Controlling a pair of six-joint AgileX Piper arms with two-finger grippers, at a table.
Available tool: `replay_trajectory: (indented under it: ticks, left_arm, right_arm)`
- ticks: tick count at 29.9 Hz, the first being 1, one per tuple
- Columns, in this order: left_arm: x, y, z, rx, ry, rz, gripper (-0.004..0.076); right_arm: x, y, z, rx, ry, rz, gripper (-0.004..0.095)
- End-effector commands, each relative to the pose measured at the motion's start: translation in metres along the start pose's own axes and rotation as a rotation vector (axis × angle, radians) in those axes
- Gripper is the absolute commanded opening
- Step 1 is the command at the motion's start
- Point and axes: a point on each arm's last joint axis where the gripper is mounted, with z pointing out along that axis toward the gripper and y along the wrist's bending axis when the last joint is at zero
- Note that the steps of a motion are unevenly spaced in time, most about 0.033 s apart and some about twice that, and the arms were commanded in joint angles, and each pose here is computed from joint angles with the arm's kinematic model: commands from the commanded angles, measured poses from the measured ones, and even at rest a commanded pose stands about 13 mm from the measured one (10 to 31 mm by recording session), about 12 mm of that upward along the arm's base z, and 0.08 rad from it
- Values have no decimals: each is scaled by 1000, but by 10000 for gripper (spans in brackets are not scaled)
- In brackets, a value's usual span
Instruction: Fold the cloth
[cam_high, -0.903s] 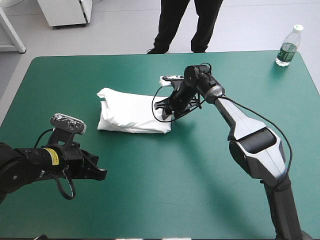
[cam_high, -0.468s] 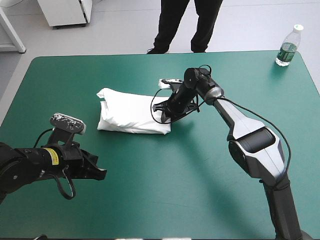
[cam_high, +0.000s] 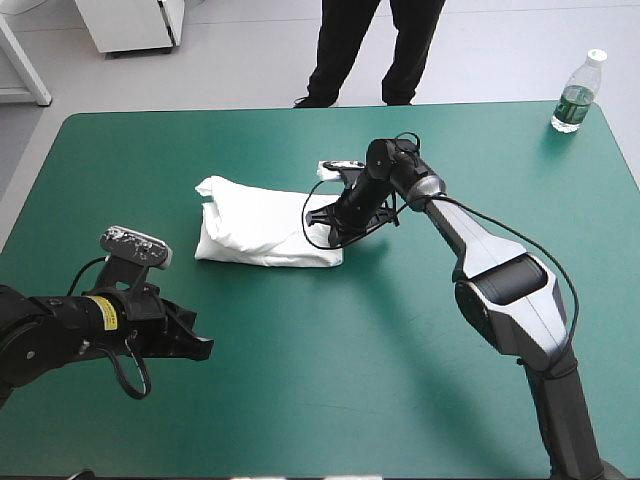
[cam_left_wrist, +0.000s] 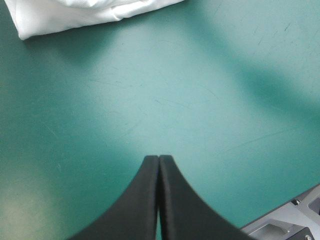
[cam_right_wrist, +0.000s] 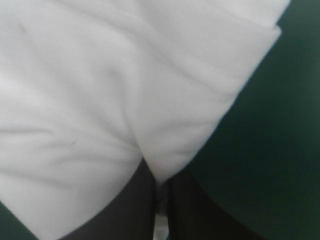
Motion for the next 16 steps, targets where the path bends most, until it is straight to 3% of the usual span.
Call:
replay_trajectory:
  ticks: [1, 5, 9, 16]
  left_arm:
    - [-1, -1, -8, 11, -19, -3, -22]
    - [-1, -1, -8, 11, -19, -3, -22]
    - [-1, -1, -8, 11, -19, -3, -22]
    - [0, -1, -8, 12, -8, -4, -22]
  right_arm:
    - [0, 12, -44, 49, -77, -48, -13]
    - [0, 5, -64, 161, -117, -78, -13]
    - [-2, -11, -82, 220, -152, -58, -13]
    - [4, -60, -106, 398, -150, -27, -13]
